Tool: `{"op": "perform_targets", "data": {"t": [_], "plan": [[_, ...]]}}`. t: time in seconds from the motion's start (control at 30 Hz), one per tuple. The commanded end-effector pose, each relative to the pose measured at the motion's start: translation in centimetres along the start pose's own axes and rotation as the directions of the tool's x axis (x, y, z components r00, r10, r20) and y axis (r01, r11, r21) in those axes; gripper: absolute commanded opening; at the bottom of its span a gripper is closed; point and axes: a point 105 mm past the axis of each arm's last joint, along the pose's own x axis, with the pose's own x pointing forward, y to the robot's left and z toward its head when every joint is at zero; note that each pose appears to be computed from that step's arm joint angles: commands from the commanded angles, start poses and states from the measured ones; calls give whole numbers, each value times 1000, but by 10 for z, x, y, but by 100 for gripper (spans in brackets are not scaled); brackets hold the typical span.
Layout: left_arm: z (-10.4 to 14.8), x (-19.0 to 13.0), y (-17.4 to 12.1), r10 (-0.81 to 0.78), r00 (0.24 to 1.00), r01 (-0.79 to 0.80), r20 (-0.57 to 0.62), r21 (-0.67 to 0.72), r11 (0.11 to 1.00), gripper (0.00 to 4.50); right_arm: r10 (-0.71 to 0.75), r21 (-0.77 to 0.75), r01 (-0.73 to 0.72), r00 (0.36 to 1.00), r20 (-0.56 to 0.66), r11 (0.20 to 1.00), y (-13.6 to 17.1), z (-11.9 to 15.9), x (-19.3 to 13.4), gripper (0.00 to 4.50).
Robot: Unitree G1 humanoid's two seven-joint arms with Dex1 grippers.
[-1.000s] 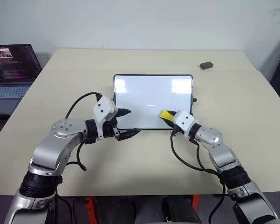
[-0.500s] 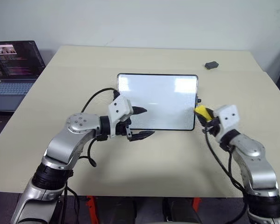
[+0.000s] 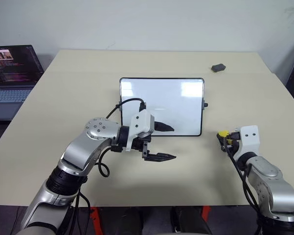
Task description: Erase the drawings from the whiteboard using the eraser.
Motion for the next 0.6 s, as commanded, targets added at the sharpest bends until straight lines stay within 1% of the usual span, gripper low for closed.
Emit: {"op": "perform_targets", "data": {"t": [0.03, 0.13, 0.27, 0.43, 0.47, 0.5, 0.53, 0.6], "plan": [[6, 0, -2, -9, 1000, 9, 4, 45, 999, 450, -38, 35, 37, 999, 32, 999, -6, 10, 1, 111], [3, -1, -2, 1, 1000, -1, -3, 43, 999, 450, -55, 87, 53, 998, 20, 995, -9, 9, 5, 111], [3, -1, -1, 15, 1000, -15, -5, 39, 999, 450, -67, 113, 67, 998, -5, 991, -12, 6, 7, 111], [1, -1, -1, 29, 1000, -29, -9, 33, 999, 450, -61, 130, 61, 998, -3, 990, -11, 6, 9, 111], [1, -1, -1, 31, 999, -31, -9, 32, 999, 450, -58, 130, 58, 998, -4, 990, -10, 5, 10, 182], [1, -1, -1, 33, 999, -33, -8, 30, 999, 450, -57, 132, 57, 998, -4, 990, -9, 5, 10, 203], [1, -2, -1, 35, 999, -35, -8, 28, 999, 450, -55, 133, 55, 999, -4, 990, -9, 5, 10, 234], [0, -2, -1, 39, 999, -39, -10, 27, 999, 450, -57, 138, 57, 998, -5, 989, -9, 4, 11, 309]]}}
